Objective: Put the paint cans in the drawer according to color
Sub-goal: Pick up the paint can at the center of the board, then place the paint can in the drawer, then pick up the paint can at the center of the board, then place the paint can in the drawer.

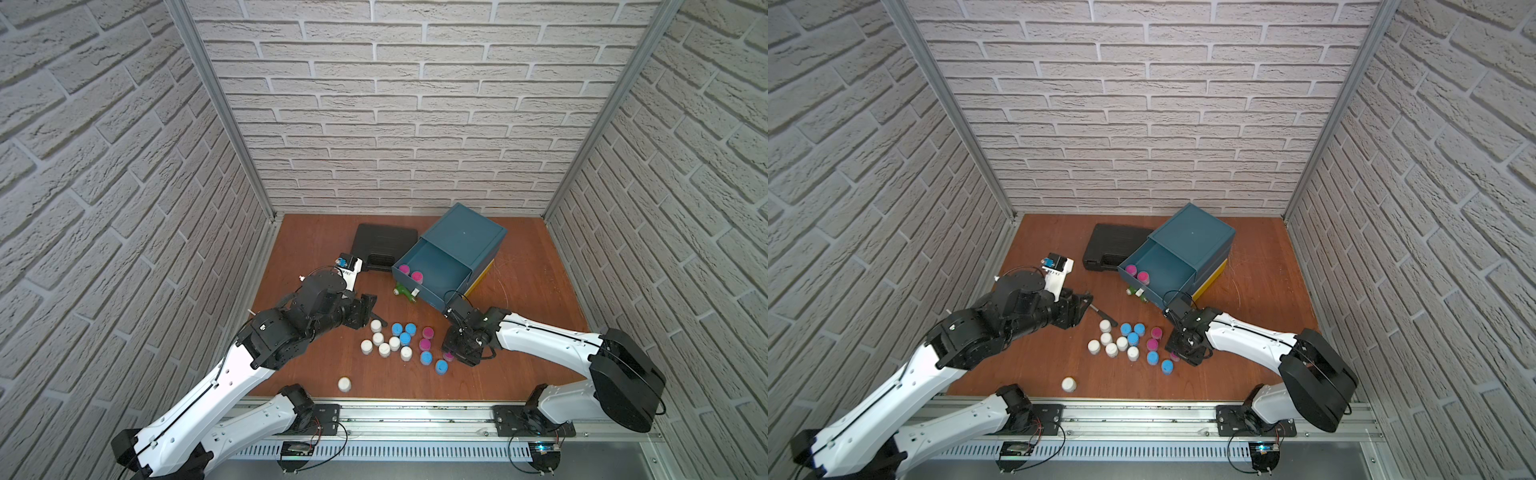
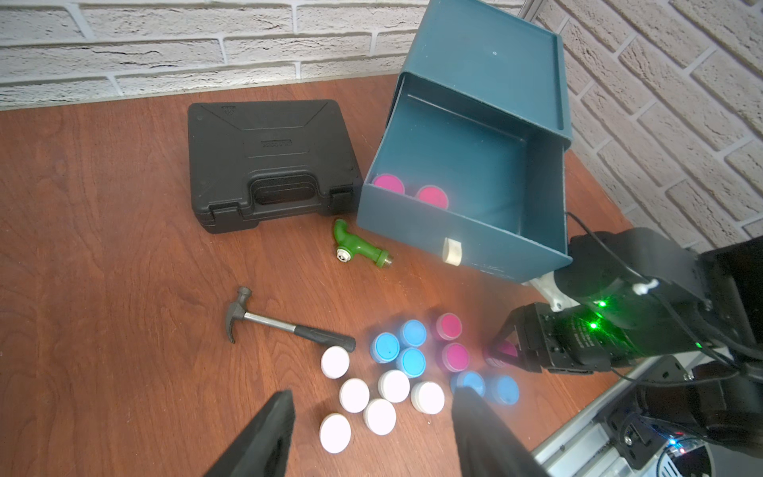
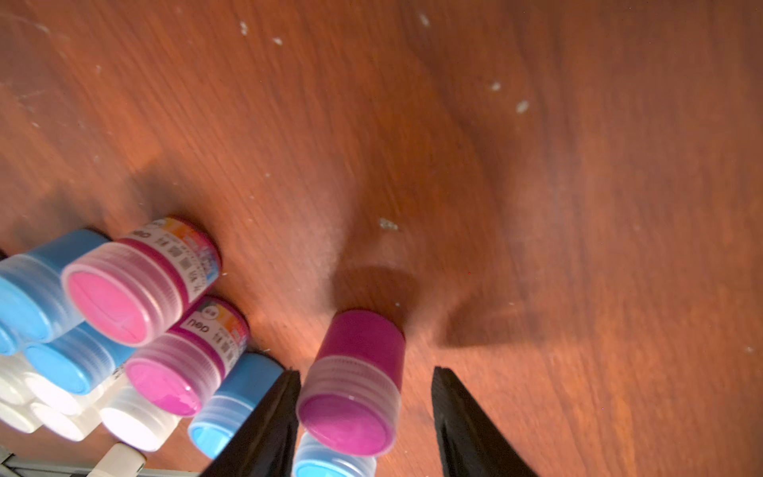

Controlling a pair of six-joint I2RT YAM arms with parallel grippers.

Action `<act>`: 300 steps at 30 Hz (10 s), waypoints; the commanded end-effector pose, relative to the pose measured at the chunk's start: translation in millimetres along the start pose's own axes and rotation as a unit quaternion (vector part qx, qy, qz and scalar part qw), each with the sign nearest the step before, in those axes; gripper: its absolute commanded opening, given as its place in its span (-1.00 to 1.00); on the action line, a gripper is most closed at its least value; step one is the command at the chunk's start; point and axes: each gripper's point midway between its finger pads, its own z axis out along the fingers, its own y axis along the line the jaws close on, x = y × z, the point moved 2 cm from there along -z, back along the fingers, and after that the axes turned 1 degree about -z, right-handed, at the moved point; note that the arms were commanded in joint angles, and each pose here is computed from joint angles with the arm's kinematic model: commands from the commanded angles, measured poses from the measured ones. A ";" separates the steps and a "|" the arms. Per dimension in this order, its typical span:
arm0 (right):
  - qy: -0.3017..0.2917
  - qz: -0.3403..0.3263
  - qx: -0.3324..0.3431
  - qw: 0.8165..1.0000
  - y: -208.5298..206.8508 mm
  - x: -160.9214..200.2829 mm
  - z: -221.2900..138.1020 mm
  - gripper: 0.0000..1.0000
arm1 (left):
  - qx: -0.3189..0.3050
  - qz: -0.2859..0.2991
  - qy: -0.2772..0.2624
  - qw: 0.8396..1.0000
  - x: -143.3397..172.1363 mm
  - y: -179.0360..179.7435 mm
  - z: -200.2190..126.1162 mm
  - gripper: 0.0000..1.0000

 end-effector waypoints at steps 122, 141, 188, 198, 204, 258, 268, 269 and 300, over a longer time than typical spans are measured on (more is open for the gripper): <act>-0.187 -0.051 -0.128 0.973 -3.9 -42.0 -150.3 0.00 | 0.012 -0.017 -0.011 1.000 -8.5 -8.6 10.5 0.32; -0.139 0.028 -0.228 0.963 35.9 -33.1 -21.0 0.57 | 0.017 -0.016 -0.005 1.000 -4.7 -9.4 10.3 0.32; -0.115 0.037 -0.048 0.991 22.3 -13.8 23.8 0.06 | 0.012 -0.032 -0.015 0.999 -4.0 -4.8 2.0 0.32; -0.114 0.075 -0.012 0.991 -8.7 -10.1 17.2 -0.08 | 0.014 -0.032 -0.012 0.999 -4.3 -6.6 6.3 0.32; -0.111 0.090 0.013 0.990 -23.6 -8.9 12.2 -0.02 | 0.014 -0.029 -0.013 0.999 -5.9 -7.2 6.7 0.32; -0.141 -0.319 -0.010 0.937 129.5 -86.8 -225.0 -0.96 | 0.012 -0.018 -0.022 1.000 -19.6 -12.6 15.8 0.32; -0.055 -0.331 0.031 0.942 129.9 -88.3 -183.9 -0.96 | 0.007 -0.018 -0.029 0.999 -22.1 -11.1 14.6 0.32; -0.050 -0.332 0.033 0.941 129.9 -87.8 -181.2 -0.96 | 0.007 -0.017 -0.028 0.999 -22.0 -11.2 15.0 0.32; -0.014 -0.340 0.030 0.940 146.3 -93.3 -143.8 -0.22 | 0.006 -0.016 -0.028 0.999 -23.3 -11.6 15.2 0.32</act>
